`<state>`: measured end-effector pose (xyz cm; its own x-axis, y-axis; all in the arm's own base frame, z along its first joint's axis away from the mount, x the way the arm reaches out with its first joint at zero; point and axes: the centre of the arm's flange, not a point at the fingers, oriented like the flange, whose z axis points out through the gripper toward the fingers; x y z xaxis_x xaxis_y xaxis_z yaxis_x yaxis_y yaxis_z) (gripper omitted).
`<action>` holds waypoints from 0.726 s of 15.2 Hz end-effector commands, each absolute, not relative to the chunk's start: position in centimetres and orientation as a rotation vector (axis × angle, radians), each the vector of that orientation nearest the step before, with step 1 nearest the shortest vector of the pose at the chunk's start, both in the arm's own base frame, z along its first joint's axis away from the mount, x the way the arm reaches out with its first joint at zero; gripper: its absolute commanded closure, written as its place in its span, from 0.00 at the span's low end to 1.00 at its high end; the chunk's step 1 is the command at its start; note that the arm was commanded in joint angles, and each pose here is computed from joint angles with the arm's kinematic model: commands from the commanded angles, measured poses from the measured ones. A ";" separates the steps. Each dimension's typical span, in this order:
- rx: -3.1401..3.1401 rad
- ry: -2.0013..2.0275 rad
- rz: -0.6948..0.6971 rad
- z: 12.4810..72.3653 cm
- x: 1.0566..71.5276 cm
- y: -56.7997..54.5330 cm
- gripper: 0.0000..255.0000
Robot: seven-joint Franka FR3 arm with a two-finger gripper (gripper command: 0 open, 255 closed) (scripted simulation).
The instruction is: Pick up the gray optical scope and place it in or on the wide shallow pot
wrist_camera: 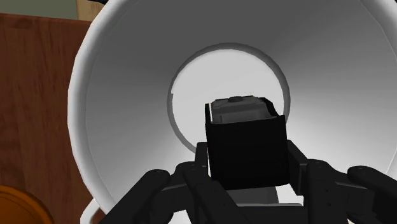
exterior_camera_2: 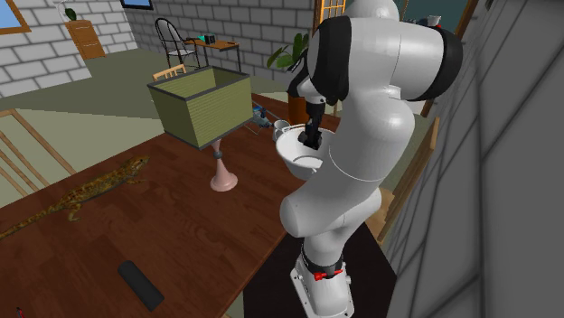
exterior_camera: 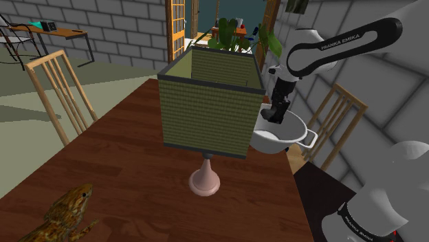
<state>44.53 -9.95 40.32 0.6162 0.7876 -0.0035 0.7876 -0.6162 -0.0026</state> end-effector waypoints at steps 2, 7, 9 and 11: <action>-2.824 -1.376 0.006 40.3 44.5 -9.9 1.00; -2.824 -1.376 0.006 40.3 44.5 -9.9 0.00; -2.824 -1.376 0.006 40.3 44.5 -9.9 0.00; -2.824 -1.376 0.006 43.0 44.5 -9.9 0.00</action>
